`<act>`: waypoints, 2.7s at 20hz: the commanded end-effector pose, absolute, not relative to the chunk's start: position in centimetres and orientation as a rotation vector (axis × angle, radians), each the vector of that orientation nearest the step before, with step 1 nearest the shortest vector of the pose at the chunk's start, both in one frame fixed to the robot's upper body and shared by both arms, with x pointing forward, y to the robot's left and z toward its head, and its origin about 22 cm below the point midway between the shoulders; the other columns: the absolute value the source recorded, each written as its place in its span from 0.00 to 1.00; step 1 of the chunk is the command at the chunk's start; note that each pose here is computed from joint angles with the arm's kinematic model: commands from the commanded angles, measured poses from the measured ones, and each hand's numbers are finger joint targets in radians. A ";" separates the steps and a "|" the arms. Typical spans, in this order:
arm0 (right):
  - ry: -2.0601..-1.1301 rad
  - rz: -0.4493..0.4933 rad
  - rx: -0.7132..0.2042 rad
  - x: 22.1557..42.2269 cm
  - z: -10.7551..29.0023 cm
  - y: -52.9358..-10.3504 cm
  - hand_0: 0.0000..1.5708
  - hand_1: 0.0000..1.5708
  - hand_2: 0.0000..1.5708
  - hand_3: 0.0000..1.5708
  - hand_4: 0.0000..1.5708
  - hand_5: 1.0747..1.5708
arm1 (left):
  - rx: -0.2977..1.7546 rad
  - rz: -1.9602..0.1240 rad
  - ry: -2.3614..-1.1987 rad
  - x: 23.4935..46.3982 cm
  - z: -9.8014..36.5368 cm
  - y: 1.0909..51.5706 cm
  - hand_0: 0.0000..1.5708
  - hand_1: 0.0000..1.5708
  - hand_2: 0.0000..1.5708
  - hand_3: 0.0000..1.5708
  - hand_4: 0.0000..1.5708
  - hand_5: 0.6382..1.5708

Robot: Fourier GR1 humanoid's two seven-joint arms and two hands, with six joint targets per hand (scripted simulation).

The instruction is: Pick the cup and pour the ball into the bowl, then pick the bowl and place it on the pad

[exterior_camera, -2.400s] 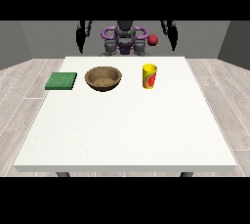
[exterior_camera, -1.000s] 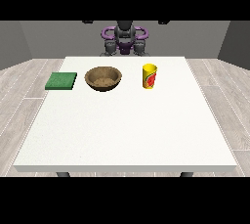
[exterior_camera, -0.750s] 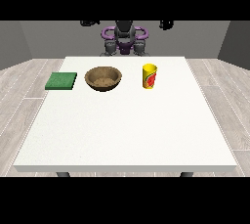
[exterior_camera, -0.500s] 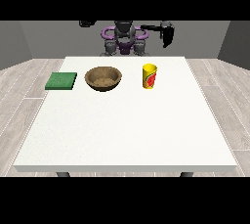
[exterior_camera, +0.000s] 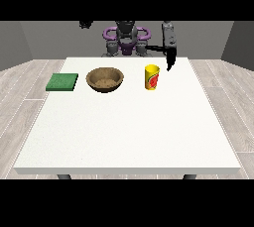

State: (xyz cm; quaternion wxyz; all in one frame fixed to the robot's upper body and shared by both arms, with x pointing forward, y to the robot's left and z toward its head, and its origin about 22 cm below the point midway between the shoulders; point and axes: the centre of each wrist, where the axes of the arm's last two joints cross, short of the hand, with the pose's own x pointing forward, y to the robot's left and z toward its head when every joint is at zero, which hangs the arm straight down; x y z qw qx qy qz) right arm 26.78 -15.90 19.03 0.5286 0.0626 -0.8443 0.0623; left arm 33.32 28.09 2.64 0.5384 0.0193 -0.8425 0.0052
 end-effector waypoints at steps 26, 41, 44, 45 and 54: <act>-2.143 0.209 0.197 23.6 22.0 -25.3 0.00 0.00 0.00 0.00 0.00 0.98 | 0.440 -0.013 -2.091 34.7 -4.6 31.4 0.84 0.84 1.00 1.00 0.61 0.96; -1.961 0.113 0.174 24.9 19.3 -28.7 0.00 0.00 0.00 0.00 0.15 0.98 | 0.664 -0.324 -1.929 38.7 -1.4 25.7 0.87 0.87 1.00 1.00 0.71 0.93; -1.948 0.106 0.162 25.8 18.3 -28.8 0.00 0.00 0.00 0.00 0.15 0.98 | 0.772 -0.466 -1.915 39.8 -0.1 23.9 0.89 0.89 1.00 1.00 0.70 0.95; -1.949 0.132 0.172 25.5 19.3 -28.4 0.00 0.00 0.00 0.00 0.16 0.98 | 0.858 -0.492 -1.894 39.5 -0.9 23.4 0.89 0.89 1.00 1.00 0.69 0.97; -1.973 0.124 0.155 26.2 17.9 -28.8 0.00 0.00 0.00 0.00 0.21 0.99 | 1.082 -0.621 -1.797 41.8 1.6 20.2 0.90 0.90 1.00 1.00 0.60 0.99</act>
